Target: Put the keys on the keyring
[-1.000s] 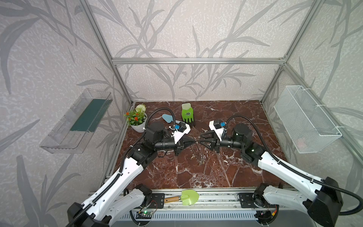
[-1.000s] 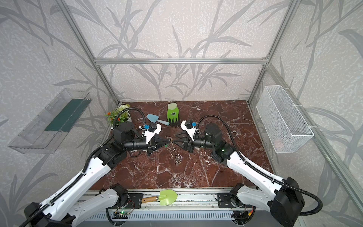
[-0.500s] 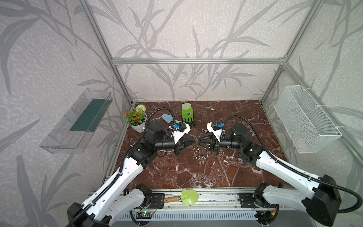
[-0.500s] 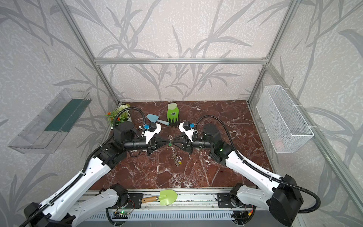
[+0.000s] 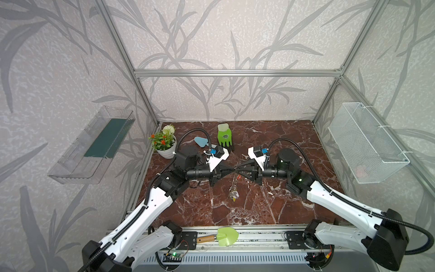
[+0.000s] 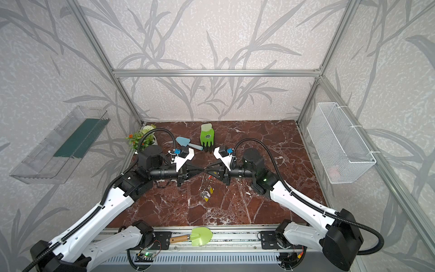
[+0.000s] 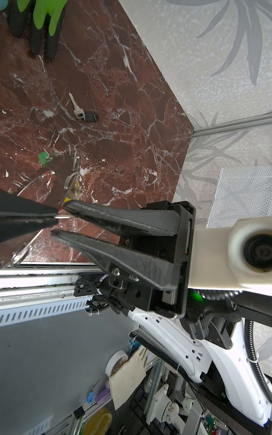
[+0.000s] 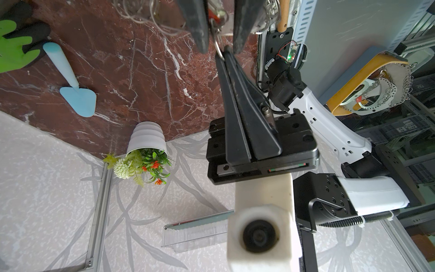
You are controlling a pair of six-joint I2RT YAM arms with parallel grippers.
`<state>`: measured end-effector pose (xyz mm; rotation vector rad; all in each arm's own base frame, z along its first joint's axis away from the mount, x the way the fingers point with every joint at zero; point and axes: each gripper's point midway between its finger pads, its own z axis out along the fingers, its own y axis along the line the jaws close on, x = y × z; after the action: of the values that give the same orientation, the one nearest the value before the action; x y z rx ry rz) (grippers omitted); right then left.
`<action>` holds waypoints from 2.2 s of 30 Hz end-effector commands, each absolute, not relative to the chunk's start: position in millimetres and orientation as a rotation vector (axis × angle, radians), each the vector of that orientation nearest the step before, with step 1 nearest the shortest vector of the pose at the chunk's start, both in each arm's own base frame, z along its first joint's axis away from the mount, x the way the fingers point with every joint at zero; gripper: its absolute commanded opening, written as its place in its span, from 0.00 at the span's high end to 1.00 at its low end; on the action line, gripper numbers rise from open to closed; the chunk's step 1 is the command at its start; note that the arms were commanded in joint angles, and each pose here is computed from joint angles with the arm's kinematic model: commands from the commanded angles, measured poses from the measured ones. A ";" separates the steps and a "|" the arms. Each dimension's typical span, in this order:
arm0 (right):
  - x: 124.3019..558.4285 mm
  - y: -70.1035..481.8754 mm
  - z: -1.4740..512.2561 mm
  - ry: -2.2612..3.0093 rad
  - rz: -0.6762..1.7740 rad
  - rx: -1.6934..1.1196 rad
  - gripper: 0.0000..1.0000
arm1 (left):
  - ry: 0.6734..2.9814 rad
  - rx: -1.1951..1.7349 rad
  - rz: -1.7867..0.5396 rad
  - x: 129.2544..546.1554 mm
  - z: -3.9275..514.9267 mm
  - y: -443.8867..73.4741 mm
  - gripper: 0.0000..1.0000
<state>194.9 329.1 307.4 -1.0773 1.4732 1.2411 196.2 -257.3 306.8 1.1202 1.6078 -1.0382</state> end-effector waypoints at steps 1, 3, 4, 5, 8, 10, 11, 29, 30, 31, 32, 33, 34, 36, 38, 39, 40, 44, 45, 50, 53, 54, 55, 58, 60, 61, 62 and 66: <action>190.3 332.8 312.2 1.435 1.256 -1.100 0.81 | 1.490 1.149 -1.021 192.1 334.8 -258.7 1.00; 191.1 333.0 309.9 1.441 1.254 -1.100 0.82 | 1.486 1.150 -1.024 191.5 335.4 -258.8 1.00; 191.4 333.2 309.7 1.443 1.254 -1.101 0.84 | 1.486 1.149 -1.021 191.6 336.1 -258.4 1.00; 191.3 333.5 309.2 1.444 1.254 -1.102 0.85 | 1.486 1.148 -1.020 191.6 336.4 -258.4 1.00; 190.9 334.2 309.9 1.438 1.256 -1.104 0.87 | 1.481 1.152 -1.024 190.2 337.2 -258.3 1.00; 190.6 334.2 310.0 1.437 1.257 -1.103 0.89 | 1.480 1.153 -1.024 190.0 337.0 -258.3 1.00; 190.9 334.4 309.0 1.439 1.257 -1.104 0.90 | 1.479 1.154 -1.025 189.7 337.0 -258.4 1.00; 193.6 320.8 320.2 1.406 1.203 -1.007 1.00 | 1.523 0.970 -1.046 192.1 347.2 -248.4 0.82; 193.6 319.7 321.6 1.405 1.205 -0.998 1.00 | 1.532 0.933 -1.028 195.4 346.7 -245.0 0.79; 193.4 319.1 322.9 1.401 1.211 -0.993 1.00 | 1.542 0.880 -1.006 199.7 346.9 -240.5 0.76; 193.1 318.3 323.8 1.400 1.214 -0.989 1.00 | 1.541 0.822 -0.981 203.5 348.6 -234.6 0.72; 193.4 318.1 324.9 1.399 1.218 -0.984 1.00 | 1.537 0.765 -0.964 206.3 352.3 -228.7 0.71; 193.4 317.3 326.5 1.396 1.226 -0.976 1.00 | 1.535 0.708 -0.959 208.3 351.1 -223.4 0.67; 193.8 315.4 329.8 1.386 1.247 -0.959 1.00 | 1.516 0.635 -0.958 209.6 351.1 -215.9 0.63; 193.8 313.3 333.2 1.376 1.271 -0.945 1.00 | 1.516 0.598 -0.975 208.5 345.7 -213.0 0.58; 193.6 312.8 334.6 1.372 1.281 -0.940 1.00 | 1.517 0.584 -0.990 208.3 342.4 -212.8 0.57; 192.9 312.0 336.4 1.364 1.291 -0.937 1.00 | 1.512 0.568 -1.013 207.8 338.5 -213.2 0.55; 188.5 311.1 340.5 1.331 1.348 -0.931 1.00 | 1.491 0.533 -1.091 208.8 331.7 -218.1 0.47; 188.2 311.2 340.5 1.330 1.359 -0.931 1.00 | 1.491 0.533 -1.102 209.6 330.9 -219.9 0.47; 186.1 312.2 344.9 1.293 1.427 -0.931 1.00 | 1.467 0.571 -1.175 208.5 332.4 -232.5 0.48; 187.6 311.0 350.2 1.261 1.459 -0.922 1.00 | 1.455 0.591 -1.199 205.5 330.9 -236.8 0.51; 188.0 311.3 350.8 1.259 1.466 -0.922 1.00 | 1.457 0.599 -1.204 204.3 330.4 -238.0 0.52; 188.7 311.8 350.3 1.261 1.470 -0.922 1.00 | 1.456 0.609 -1.212 202.8 330.4 -239.9 0.53; 189.8 313.7 349.8 1.260 1.484 -0.922 1.00 | 1.455 0.636 -1.232 198.1 329.9 -245.0 0.54; 190.2 314.5 350.1 1.259 1.491 -0.922 1.00 | 1.458 0.652 -1.241 195.7 329.0 -248.1 0.55; 189.9 314.8 349.5 1.259 1.496 -0.923 1.00 | 1.463 0.660 -1.244 194.8 327.8 -249.8 0.55; 190.2 314.9 349.5 1.260 1.497 -0.921 1.00 | 1.469 0.665 -1.242 194.8 326.5 -251.3 0.55; 190.2 315.2 349.6 1.259 1.498 -0.923 1.00 | 1.480 0.678 -1.235 194.7 322.7 -256.9 0.60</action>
<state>195.7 319.3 328.6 -0.9101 1.3631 1.4981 198.3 -253.4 314.9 0.6524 1.5182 -1.2327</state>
